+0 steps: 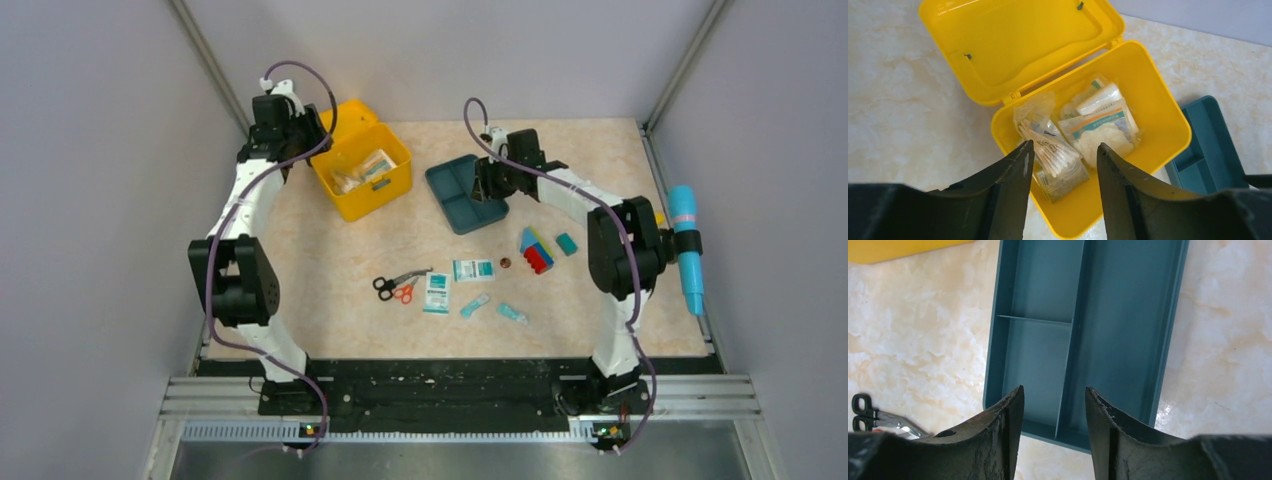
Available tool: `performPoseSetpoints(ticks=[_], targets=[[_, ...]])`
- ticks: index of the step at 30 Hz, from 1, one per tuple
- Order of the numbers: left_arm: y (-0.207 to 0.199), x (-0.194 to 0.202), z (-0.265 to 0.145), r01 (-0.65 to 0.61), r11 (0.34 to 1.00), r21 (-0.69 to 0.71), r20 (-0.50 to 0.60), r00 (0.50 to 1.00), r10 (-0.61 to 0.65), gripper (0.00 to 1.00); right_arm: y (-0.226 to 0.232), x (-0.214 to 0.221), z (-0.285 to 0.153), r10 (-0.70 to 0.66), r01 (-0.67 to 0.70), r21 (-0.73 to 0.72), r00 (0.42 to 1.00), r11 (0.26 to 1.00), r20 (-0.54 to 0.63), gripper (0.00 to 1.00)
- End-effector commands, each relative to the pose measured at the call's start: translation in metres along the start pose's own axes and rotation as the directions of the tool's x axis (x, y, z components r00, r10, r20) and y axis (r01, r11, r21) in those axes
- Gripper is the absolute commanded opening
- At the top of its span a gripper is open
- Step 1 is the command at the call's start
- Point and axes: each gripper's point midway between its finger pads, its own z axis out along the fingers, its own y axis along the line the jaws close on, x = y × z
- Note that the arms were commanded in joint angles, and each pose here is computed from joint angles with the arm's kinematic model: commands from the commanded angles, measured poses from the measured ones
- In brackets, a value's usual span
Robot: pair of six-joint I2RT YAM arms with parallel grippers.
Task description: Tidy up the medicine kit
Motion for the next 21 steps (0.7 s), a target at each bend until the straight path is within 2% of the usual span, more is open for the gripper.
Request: performPoseSetpoints(ticks=[1, 11, 12, 16, 19, 21], targets=[[-0.03, -0.035, -0.046, -0.09, 0.99, 0.105, 0.115, 0.99, 0.078, 0.54, 0.009, -0.018, 0.017, -0.077, 0.078, -0.005, 0.996, 0.997, 0.04, 0.47], [-0.076, -0.039, -0.075, -0.221, 0.911, 0.348, 0.151, 0.972, 0.178, 0.51, -0.014, 0.01, 0.041, -0.163, 0.167, 0.113, 0.985, 0.979, -0.049, 0.37], [-0.08, -0.037, -0.077, -0.231, 0.9, 0.369, 0.152, 0.971, 0.186, 0.51, -0.016, 0.012, 0.042, -0.18, 0.186, 0.117, 0.982, 0.976, -0.057, 0.34], [-0.093, -0.028, -0.082, -0.262, 0.848, 0.461, 0.147, 0.965, 0.218, 0.51, -0.02, 0.021, 0.043, -0.281, 0.29, 0.089, 0.954, 0.953, -0.102, 0.0], [-0.102, -0.023, -0.088, -0.295, 0.804, 0.516, 0.164, 0.956, 0.245, 0.5, -0.008, 0.02, 0.035, -0.386, 0.386, -0.02, 0.918, 0.922, -0.098, 0.0], [-0.106, -0.021, -0.093, -0.32, 0.779, 0.538, 0.181, 0.947, 0.264, 0.5, 0.003, 0.022, 0.024, -0.495, 0.488, -0.096, 0.867, 0.868, -0.066, 0.0]])
